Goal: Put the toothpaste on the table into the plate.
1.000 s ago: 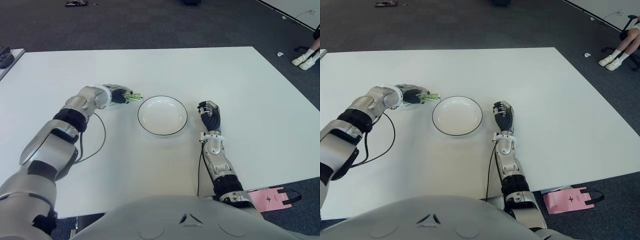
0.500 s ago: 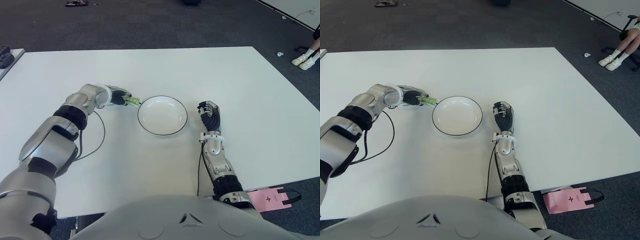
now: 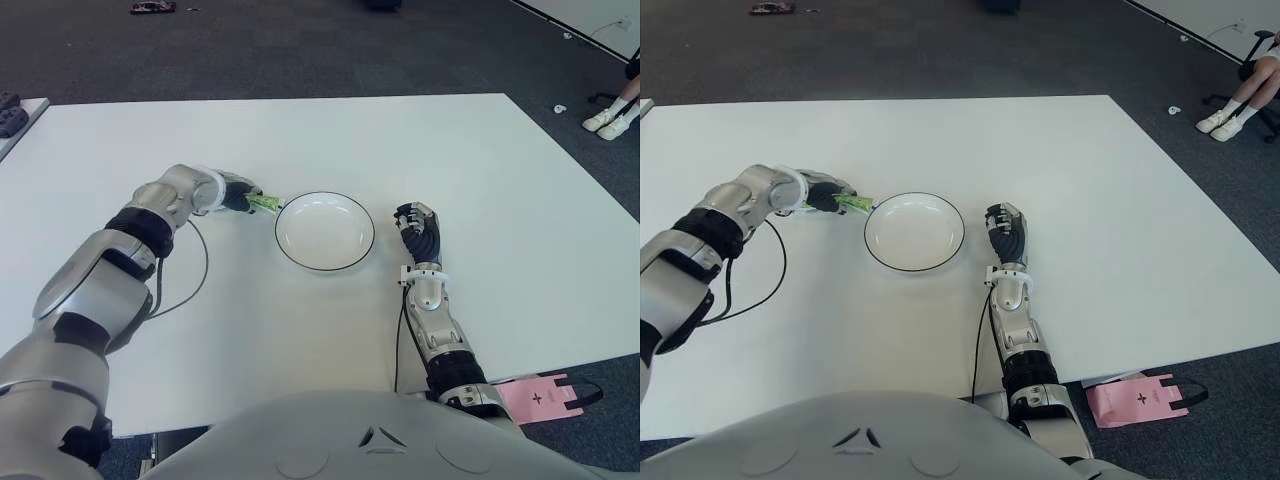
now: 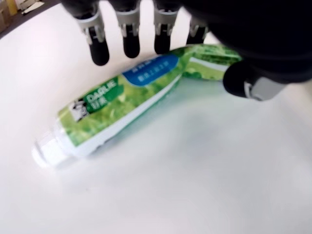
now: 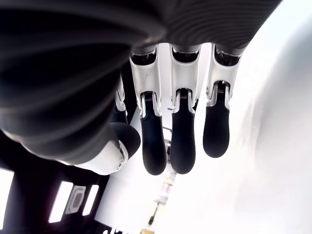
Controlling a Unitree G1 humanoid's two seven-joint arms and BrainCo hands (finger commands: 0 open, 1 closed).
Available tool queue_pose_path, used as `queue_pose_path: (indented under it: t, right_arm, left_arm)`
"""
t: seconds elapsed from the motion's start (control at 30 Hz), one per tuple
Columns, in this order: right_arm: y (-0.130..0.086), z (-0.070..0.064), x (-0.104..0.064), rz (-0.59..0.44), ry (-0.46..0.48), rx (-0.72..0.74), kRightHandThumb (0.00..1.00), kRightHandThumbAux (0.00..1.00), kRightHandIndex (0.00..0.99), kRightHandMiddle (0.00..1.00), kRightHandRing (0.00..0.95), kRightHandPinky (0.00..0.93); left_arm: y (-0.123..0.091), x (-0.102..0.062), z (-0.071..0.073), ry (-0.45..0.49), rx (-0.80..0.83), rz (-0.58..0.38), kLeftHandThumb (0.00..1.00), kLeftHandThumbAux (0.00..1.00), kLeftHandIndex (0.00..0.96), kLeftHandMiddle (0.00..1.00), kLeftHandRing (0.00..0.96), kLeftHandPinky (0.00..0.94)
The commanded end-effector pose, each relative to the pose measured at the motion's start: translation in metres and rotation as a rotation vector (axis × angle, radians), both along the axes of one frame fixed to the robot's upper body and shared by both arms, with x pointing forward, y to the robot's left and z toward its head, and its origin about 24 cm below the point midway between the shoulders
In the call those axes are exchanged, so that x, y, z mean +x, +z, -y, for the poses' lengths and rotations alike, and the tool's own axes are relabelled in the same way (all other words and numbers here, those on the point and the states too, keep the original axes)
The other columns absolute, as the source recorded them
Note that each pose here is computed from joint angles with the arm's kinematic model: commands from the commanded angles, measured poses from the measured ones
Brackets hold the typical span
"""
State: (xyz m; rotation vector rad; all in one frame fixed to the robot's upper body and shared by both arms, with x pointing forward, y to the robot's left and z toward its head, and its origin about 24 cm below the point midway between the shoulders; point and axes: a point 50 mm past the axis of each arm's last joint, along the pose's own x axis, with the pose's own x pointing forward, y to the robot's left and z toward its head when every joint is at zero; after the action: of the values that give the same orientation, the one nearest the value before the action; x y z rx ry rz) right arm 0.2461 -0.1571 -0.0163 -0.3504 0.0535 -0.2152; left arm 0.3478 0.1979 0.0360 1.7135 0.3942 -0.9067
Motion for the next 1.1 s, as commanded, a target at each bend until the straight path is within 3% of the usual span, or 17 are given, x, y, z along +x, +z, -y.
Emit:
queue_pose_path:
  t: [0.03, 0.27, 0.5, 0.63, 0.83, 0.93, 1.1]
  right_arm:
    - [-0.043, 0.006, -0.035, -0.226, -0.040, 0.001, 0.707, 0.733, 0.421, 0.497, 0.505, 0.519]
    - [-0.042, 0.006, -0.035, -0.225, -0.046, 0.012, 0.707, 0.732, 0.422, 0.499, 0.506, 0.517]
    - [-0.041, 0.006, -0.035, -0.220, -0.050, 0.013, 0.708, 0.732, 0.422, 0.501, 0.509, 0.519]
    - [-0.040, 0.006, -0.035, -0.202, -0.047, 0.001, 0.708, 0.732, 0.422, 0.506, 0.513, 0.518]
    - [-0.040, 0.005, -0.034, -0.217, -0.034, 0.004, 0.710, 0.732, 0.422, 0.511, 0.514, 0.512]
    - [-0.039, 0.005, -0.034, -0.225, -0.038, 0.021, 0.710, 0.732, 0.422, 0.503, 0.508, 0.507]
    - [-0.039, 0.005, -0.033, -0.214, -0.050, 0.024, 0.709, 0.732, 0.422, 0.498, 0.505, 0.512]
  left_arm:
    - [-0.029, -0.013, -0.003, -0.002, 0.067, -0.053, 0.596, 0.299, 0.000, 0.000, 0.016, 0.145]
    - [-0.034, -0.013, -0.004, -0.012, 0.067, 0.024, 0.612, 0.330, 0.000, 0.042, 0.061, 0.174]
    - [-0.039, -0.015, -0.005, -0.023, 0.050, 0.126, 0.628, 0.353, 0.024, 0.122, 0.143, 0.301]
    - [-0.042, -0.017, -0.006, 0.007, 0.004, 0.203, 0.671, 0.381, 0.100, 0.195, 0.191, 0.406]
    - [-0.050, -0.023, -0.008, 0.047, -0.062, 0.304, 0.734, 0.436, 0.350, 0.375, 0.378, 0.458]
    - [-0.057, -0.029, -0.010, 0.051, -0.078, 0.340, 0.772, 0.598, 0.393, 0.466, 0.493, 0.527]
    - [-0.067, -0.038, -0.016, 0.076, -0.103, 0.406, 0.837, 0.653, 0.398, 0.539, 0.666, 0.687]
